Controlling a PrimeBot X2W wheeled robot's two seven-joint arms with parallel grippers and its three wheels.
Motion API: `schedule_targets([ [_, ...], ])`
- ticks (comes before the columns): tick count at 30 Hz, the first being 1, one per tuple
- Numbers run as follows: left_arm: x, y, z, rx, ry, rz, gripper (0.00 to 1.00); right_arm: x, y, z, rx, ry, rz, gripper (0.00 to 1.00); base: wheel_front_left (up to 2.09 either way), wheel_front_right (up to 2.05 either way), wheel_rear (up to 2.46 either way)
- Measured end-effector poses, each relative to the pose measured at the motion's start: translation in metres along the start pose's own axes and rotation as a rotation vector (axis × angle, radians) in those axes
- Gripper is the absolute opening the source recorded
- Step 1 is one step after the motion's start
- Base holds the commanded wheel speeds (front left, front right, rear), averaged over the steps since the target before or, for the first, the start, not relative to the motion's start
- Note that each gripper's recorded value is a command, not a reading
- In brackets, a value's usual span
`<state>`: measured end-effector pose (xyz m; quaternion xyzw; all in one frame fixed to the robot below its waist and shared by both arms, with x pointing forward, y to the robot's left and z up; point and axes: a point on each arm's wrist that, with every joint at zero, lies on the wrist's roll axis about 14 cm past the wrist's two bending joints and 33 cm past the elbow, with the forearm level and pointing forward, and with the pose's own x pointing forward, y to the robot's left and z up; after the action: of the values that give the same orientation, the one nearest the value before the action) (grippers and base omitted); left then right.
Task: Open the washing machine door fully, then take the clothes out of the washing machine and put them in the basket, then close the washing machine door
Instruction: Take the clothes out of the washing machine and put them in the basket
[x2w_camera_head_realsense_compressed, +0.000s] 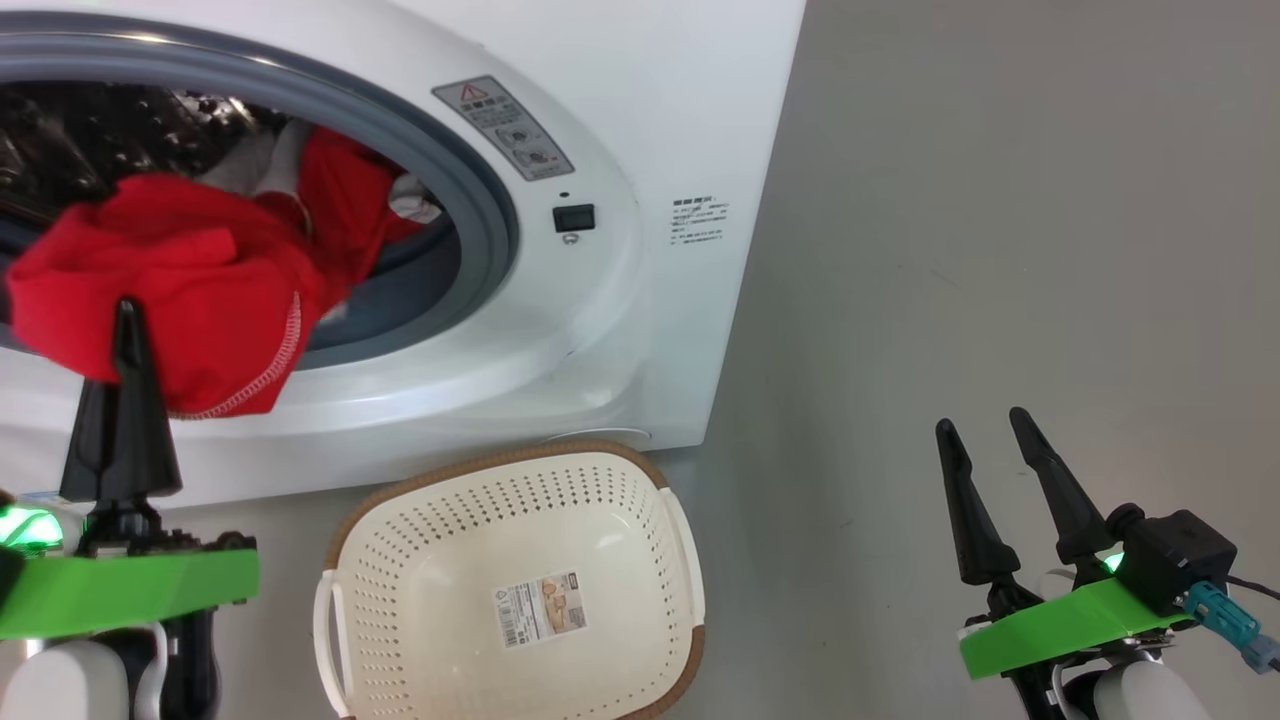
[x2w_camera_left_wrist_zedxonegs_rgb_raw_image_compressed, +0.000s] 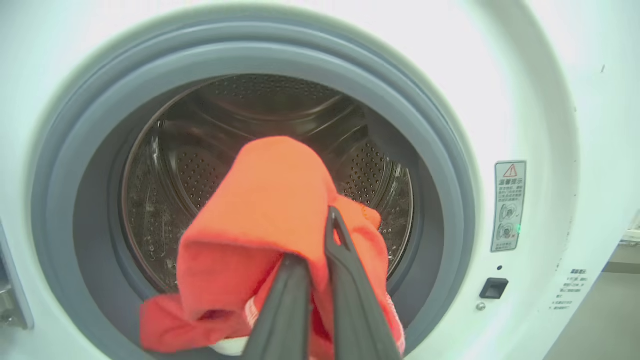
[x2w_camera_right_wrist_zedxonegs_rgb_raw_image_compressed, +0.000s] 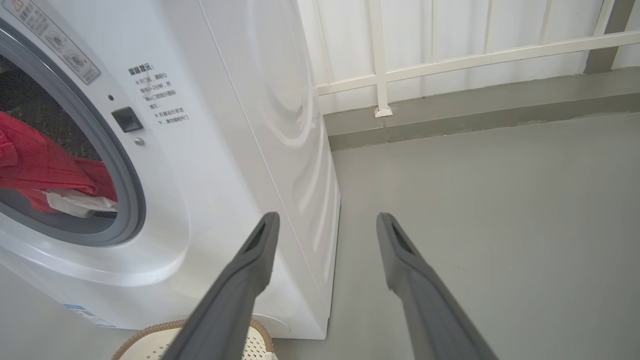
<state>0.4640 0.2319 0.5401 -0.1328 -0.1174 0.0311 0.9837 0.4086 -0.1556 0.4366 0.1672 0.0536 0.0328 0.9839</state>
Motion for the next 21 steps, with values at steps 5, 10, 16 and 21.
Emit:
schedule_targets([
  [5,-0.005,-0.005,0.02,-0.004,-0.061,-0.008,0.0,0.001,0.003,-0.001,0.001,0.002,0.009,1.0,0.0,0.0,0.0],
  [10,-0.007,-0.012,0.042,-0.004,-0.134,-0.022,0.0,0.001,0.002,-0.001,0.001,0.004,0.007,1.0,0.0,0.0,0.0],
  [16,-0.015,-0.011,0.031,-0.017,-0.104,-0.005,0.0,0.0,0.0,-0.002,0.0,0.008,0.0,1.0,0.0,0.0,0.0],
  [21,-0.022,-0.006,0.001,-0.024,-0.01,0.014,0.0,0.0,-0.002,-0.004,0.001,0.013,-0.004,1.0,0.0,0.0,0.0],
])
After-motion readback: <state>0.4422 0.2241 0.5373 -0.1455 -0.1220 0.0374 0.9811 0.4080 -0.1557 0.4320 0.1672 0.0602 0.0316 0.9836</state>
